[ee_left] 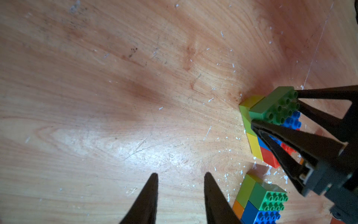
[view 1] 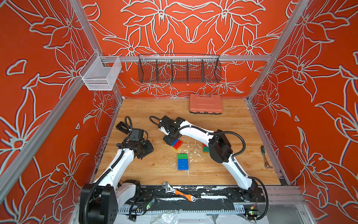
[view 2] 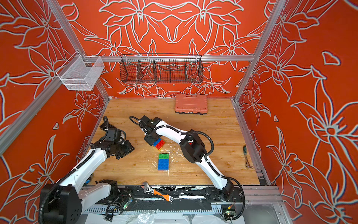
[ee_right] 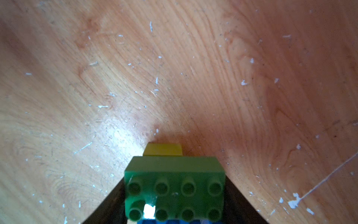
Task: Assemble a rectangle with lego
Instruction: Assemble the lego brick with the lego brick.
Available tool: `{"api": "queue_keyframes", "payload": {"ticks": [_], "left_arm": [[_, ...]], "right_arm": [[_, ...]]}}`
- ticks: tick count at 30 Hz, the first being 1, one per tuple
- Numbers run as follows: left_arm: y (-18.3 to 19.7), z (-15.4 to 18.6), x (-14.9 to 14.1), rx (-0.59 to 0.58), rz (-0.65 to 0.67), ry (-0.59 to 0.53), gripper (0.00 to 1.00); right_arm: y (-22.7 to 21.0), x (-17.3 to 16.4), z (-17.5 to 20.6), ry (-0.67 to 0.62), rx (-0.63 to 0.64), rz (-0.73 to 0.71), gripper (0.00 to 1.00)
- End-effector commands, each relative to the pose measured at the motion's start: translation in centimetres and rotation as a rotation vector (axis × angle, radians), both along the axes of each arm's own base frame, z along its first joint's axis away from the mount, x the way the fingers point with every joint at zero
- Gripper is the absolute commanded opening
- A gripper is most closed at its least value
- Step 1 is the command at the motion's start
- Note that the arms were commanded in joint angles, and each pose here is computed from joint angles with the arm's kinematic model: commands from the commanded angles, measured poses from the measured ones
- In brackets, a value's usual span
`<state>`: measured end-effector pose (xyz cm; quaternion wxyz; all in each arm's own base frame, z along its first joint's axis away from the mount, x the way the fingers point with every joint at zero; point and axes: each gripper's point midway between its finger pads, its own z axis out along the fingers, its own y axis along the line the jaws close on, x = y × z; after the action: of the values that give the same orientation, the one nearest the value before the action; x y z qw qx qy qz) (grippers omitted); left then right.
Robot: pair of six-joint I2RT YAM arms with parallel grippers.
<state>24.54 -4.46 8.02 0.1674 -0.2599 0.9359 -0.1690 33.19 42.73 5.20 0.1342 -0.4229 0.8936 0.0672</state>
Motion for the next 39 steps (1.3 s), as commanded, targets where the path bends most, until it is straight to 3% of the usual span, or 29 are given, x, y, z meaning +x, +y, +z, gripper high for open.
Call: {"api": "queue_keyframes", "payload": {"ticks": [1,23,39], "left_arm": [[0.1,-0.1,-0.4,-0.005,0.012,0.021,0.38],[0.1,-0.1,0.0,-0.008,0.011,0.021,0.38],[-0.1,-0.2,0.0,-0.017,0.007,0.027,0.38]], "right_arm": [[-0.9,-0.1,-0.1,0.000,-0.030,0.009,0.36],[-1.5,1.2,2.0,-0.060,-0.007,-0.019,0.35],[-3.3,0.9,-0.5,-0.003,-0.070,-0.035,0.33]]}}
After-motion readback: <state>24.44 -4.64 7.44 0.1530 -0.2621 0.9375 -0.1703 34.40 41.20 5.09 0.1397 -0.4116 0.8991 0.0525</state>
